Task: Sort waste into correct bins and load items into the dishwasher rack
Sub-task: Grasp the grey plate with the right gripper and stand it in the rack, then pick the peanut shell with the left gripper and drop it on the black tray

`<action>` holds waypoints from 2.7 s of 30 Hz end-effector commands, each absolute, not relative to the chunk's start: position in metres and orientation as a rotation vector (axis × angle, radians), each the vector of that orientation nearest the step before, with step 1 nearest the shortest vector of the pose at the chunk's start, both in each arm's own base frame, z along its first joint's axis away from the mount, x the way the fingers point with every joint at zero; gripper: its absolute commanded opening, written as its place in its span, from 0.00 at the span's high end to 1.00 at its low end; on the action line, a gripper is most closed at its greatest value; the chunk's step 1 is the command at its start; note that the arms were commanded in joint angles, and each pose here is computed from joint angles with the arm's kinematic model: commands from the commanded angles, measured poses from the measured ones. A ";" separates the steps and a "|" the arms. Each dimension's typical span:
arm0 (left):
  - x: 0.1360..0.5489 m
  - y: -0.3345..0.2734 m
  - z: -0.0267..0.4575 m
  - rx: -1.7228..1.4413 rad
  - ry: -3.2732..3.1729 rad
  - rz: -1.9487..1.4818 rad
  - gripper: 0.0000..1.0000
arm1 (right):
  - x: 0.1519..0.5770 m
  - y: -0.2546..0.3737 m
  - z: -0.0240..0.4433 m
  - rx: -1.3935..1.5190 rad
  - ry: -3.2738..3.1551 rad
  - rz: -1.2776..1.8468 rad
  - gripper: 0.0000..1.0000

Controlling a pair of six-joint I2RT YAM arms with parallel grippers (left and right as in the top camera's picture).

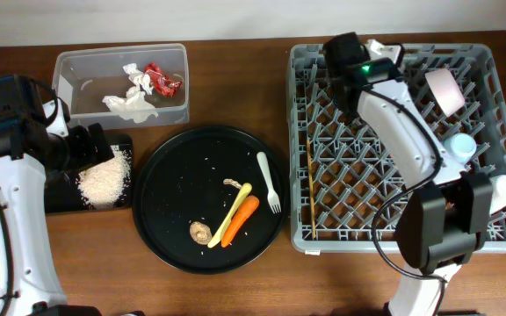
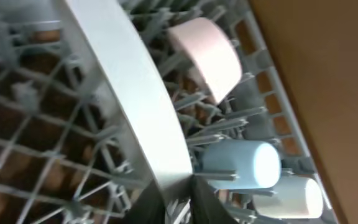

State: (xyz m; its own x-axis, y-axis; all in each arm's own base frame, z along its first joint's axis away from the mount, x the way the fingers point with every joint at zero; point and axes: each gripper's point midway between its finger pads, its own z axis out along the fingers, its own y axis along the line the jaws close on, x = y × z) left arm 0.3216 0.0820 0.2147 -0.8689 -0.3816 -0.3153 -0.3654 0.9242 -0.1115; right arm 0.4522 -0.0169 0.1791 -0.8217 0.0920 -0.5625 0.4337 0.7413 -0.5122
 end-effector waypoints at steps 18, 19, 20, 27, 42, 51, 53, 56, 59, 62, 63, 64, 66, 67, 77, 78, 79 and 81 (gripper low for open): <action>0.320 0.080 0.218 -0.562 2.741 -0.086 0.01 | 0.348 0.081 0.309 0.061 2.526 0.108 0.28; 0.321 0.081 0.218 -0.561 2.737 -0.085 0.01 | 0.336 0.096 0.298 0.020 2.601 0.216 0.28; 0.322 0.081 0.218 -0.560 2.734 -0.085 0.01 | 0.320 0.122 0.276 -0.056 2.718 0.405 0.25; 0.321 0.081 0.218 -0.561 2.735 -0.085 0.01 | 0.259 0.238 0.180 -0.230 2.998 0.466 0.23; 0.318 -0.024 0.186 -0.139 2.880 -0.192 0.01 | 0.319 0.100 0.213 0.369 2.764 0.146 0.21; 0.209 -0.106 0.038 -0.215 3.236 -0.306 0.01 | 0.296 -0.026 0.213 0.687 2.795 -0.013 0.18; 0.202 -0.103 0.015 -0.231 3.219 -0.307 0.01 | 0.296 -0.026 0.213 0.688 2.797 -0.014 0.18; 0.213 -0.096 0.009 -0.215 3.167 -0.233 0.02 | 0.291 -0.025 0.212 0.692 2.815 -0.014 0.18; 0.231 -0.097 0.008 -0.192 3.095 -0.231 0.05 | 0.289 -0.025 0.212 0.693 2.824 -0.015 0.18; 0.227 -0.096 0.002 -0.196 3.122 -0.216 0.38 | 0.289 -0.024 0.212 0.693 2.824 -0.015 0.18; 0.225 -0.095 -0.002 -0.198 3.136 -0.208 0.45 | 0.289 -0.024 0.212 0.693 2.824 -0.014 0.19; 0.223 -0.095 -0.006 -0.201 3.154 -0.200 0.53 | 0.289 -0.024 0.212 0.693 2.824 -0.015 0.19; 0.220 -0.096 -0.010 -0.187 3.174 -0.189 0.59 | 0.289 -0.024 0.212 0.693 2.824 -0.015 0.18; 0.220 -0.097 -0.010 -0.182 3.172 -0.190 0.66 | 0.289 -0.024 0.212 0.693 2.824 -0.015 0.18; 0.349 0.017 0.106 -0.447 2.804 0.041 0.82 | 0.289 -0.025 0.212 0.693 2.824 -0.016 0.19; 0.351 0.046 0.108 -0.541 2.764 0.081 0.82 | 0.289 -0.025 0.212 0.693 2.824 -0.016 0.18; 0.352 0.068 0.109 -0.610 2.731 0.119 0.82 | 0.289 -0.025 0.212 0.693 2.824 -0.016 0.19; 0.352 0.118 0.108 -0.760 2.654 0.230 0.83 | 0.288 -0.024 0.211 0.695 2.830 -0.017 0.19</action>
